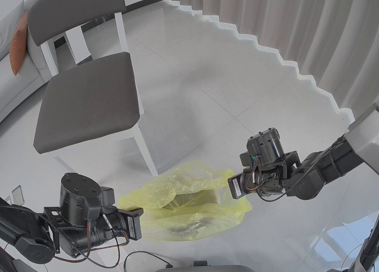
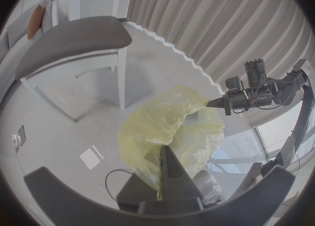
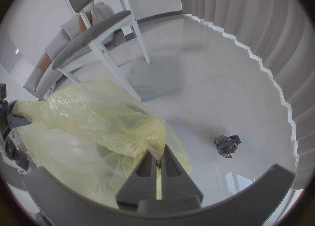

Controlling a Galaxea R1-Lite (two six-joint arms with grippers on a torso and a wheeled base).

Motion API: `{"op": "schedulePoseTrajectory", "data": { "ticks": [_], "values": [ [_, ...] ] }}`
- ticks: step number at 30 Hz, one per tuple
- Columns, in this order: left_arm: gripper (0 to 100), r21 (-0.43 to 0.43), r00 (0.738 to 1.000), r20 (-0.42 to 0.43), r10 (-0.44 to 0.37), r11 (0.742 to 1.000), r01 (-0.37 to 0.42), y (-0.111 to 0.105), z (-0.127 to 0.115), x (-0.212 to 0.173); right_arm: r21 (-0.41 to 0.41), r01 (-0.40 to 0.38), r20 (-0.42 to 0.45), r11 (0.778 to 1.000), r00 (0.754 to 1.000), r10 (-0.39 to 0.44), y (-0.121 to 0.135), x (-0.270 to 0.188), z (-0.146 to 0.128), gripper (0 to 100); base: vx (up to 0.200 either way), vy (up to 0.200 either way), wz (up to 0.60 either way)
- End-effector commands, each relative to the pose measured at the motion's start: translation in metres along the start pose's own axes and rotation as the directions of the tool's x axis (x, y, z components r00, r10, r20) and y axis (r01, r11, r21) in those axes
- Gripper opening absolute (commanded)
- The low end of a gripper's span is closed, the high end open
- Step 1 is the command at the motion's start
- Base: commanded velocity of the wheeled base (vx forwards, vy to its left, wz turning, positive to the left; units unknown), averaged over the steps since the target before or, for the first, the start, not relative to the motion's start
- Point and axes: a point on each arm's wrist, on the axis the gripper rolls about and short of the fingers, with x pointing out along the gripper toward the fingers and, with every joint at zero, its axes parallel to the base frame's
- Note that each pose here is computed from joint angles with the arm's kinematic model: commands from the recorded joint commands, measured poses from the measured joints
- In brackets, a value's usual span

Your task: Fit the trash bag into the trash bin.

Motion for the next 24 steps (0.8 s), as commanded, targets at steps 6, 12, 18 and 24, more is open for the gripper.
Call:
{"op": "schedulePoseTrajectory", "data": {
  "ticks": [6,12,18,24],
  "values": [
    [0,-0.031,0.994,-0.107,0.018,0.999,-0.022,0.016,-0.012,0.03,-0.021,0.023,-0.121,0.999,0.992,-0.026,-0.004,0.054,-0.033,0,0.0,0.0,0.0],
    [0,-0.026,0.99,-0.137,0.025,0.999,-0.029,0.019,-0.022,0.024,-0.03,0.024,-0.15,0.999,0.988,-0.028,-0.004,0.053,-0.049,0,0.0,0.0,0.0],
    [0,-0.048,0.983,-0.173,0.054,0.997,-0.063,0.03,-0.03,0.033,-0.031,0.019,-0.144,0.999,0.989,-0.023,-0.003,0.062,-0.056,0,0.0,0.0,0.0],
    [0,-0.066,0.988,-0.136,0.079,0.994,-0.088,0.041,-0.026,0.055,-0.02,0.017,-0.129,1.0,0.991,-0.019,-0.004,0.079,-0.051,0,0.0,0.0,0.0]
  ]
}}
